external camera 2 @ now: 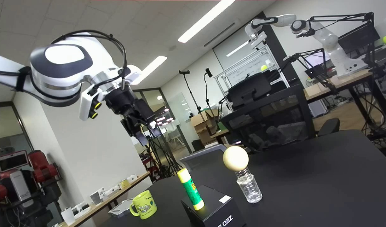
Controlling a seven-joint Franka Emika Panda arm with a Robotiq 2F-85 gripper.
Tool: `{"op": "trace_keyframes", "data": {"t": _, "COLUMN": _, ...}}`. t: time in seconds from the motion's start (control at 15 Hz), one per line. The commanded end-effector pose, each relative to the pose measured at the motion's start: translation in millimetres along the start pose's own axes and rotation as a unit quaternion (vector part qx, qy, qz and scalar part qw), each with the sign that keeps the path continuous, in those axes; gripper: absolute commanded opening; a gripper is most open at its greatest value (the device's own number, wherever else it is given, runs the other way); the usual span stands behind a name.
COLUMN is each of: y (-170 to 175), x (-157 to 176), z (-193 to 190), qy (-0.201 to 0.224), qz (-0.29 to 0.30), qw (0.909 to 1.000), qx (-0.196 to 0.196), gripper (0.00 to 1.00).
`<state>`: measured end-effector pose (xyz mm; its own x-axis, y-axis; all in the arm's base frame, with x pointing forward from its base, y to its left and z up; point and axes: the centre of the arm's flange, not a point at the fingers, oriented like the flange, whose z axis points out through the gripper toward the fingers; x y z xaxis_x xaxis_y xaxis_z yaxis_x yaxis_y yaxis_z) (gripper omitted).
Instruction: Put the paper glue in the mug
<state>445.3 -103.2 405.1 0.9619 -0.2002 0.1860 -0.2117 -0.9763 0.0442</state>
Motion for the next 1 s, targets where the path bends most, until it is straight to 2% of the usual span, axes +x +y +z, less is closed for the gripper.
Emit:
{"op": "trace_keyframes", "data": {"t": 0.0, "y": -6, "x": 37, "z": 24, "qy": -0.008, "qz": 0.086, "qw": 0.9960, "qx": -0.022, "gripper": 1.00}}
{"op": "trace_keyframes", "data": {"t": 0.27, "y": -6, "x": 53, "z": 59, "qy": -0.024, "qz": 0.135, "qw": 0.9899, "qx": -0.036, "gripper": 1.00}}
{"op": "trace_keyframes", "data": {"t": 0.93, "y": -13, "x": 45, "z": 132, "qy": -0.068, "qz": 0.151, "qw": 0.9848, "qx": -0.053, "gripper": 1.00}}
